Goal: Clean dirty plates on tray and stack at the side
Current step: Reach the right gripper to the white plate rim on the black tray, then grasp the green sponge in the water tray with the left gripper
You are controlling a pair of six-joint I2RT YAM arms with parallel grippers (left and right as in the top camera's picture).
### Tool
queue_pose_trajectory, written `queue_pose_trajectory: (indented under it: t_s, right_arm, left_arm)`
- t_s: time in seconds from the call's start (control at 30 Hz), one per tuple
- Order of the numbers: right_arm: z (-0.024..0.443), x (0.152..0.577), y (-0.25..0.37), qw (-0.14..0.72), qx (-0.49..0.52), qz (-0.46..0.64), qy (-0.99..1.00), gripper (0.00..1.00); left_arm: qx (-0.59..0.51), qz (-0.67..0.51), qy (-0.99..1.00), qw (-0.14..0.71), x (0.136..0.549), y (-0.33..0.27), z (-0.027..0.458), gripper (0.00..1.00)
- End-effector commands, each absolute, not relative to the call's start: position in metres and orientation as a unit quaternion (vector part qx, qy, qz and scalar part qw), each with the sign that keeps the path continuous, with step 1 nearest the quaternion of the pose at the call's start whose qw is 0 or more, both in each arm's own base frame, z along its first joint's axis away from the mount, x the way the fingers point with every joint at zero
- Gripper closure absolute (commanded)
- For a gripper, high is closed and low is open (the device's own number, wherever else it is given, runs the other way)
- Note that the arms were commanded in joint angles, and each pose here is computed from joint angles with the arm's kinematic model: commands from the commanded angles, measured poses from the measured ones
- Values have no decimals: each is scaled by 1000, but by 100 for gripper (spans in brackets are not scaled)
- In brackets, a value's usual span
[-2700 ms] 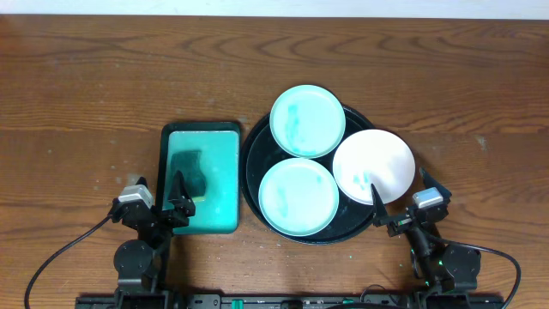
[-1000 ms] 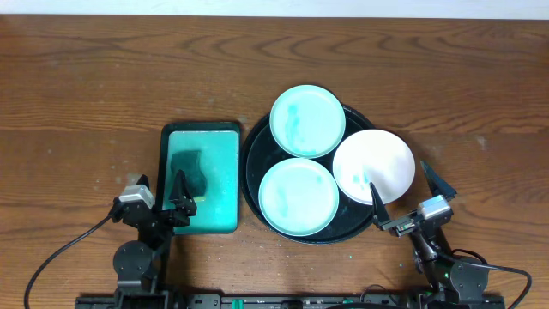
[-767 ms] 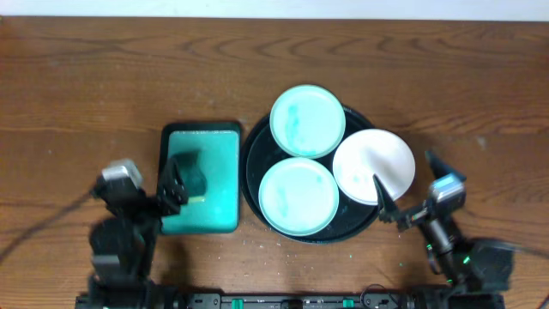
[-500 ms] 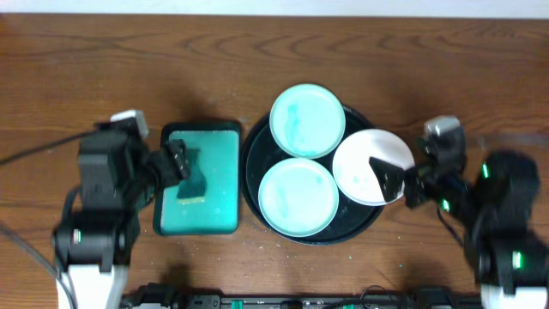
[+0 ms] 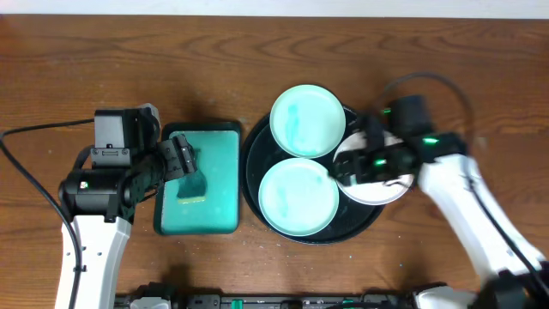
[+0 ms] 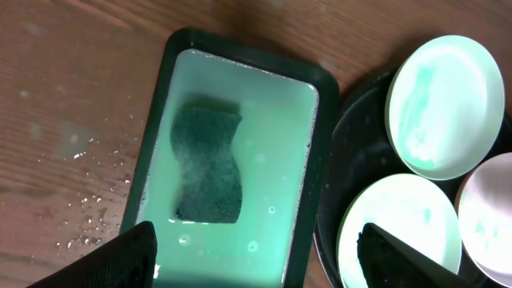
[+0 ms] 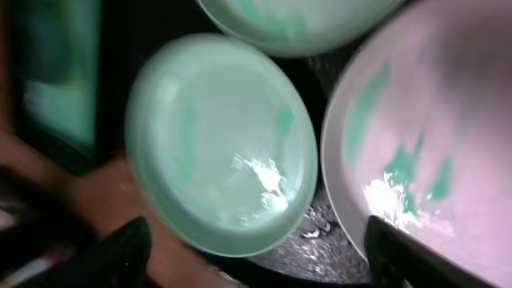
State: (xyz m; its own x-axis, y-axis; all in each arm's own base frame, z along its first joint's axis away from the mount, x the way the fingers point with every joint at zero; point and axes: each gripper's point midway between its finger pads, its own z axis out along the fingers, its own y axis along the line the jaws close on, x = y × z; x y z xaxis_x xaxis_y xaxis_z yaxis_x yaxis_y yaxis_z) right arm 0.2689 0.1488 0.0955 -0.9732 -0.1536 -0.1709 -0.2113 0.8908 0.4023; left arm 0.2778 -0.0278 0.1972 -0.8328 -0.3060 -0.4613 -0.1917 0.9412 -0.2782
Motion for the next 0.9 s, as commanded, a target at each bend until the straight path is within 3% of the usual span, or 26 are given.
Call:
queue_pose_trajectory:
  t_s: [0.0,0.07,0.23,0.37,0.4,0.63,0.87]
  right_arm:
    - [50,264,145,22,-49,120,991,37]
    - [28,257,151,-15,-33,109,993,51]
    - [-3,246,147,-70,5,86,994,56]
    - [-9,250,143,-71,12,83,994,78]
    - [-8,253,142,-66,15,84,994,79]
    - [7,271,132,-30,2,102,994,74]
    - [75,283,140,70,-48,133,987,68]
  left_arm:
    - [-129,-119,948,267,281,-30,207,19]
    - [-130,-118,949,260,280,-30,204,20]
    - [-132,-115,953,246,278,-30,198,20]
    - [-134,-113,958,228,281,-30,188,20]
    - [-135,-111,960,220,282,-30,184,20]
    - [-137,-103,970,173,284,-30,160,20]
    - [-127,-101,971,174,281,-30,162,20]
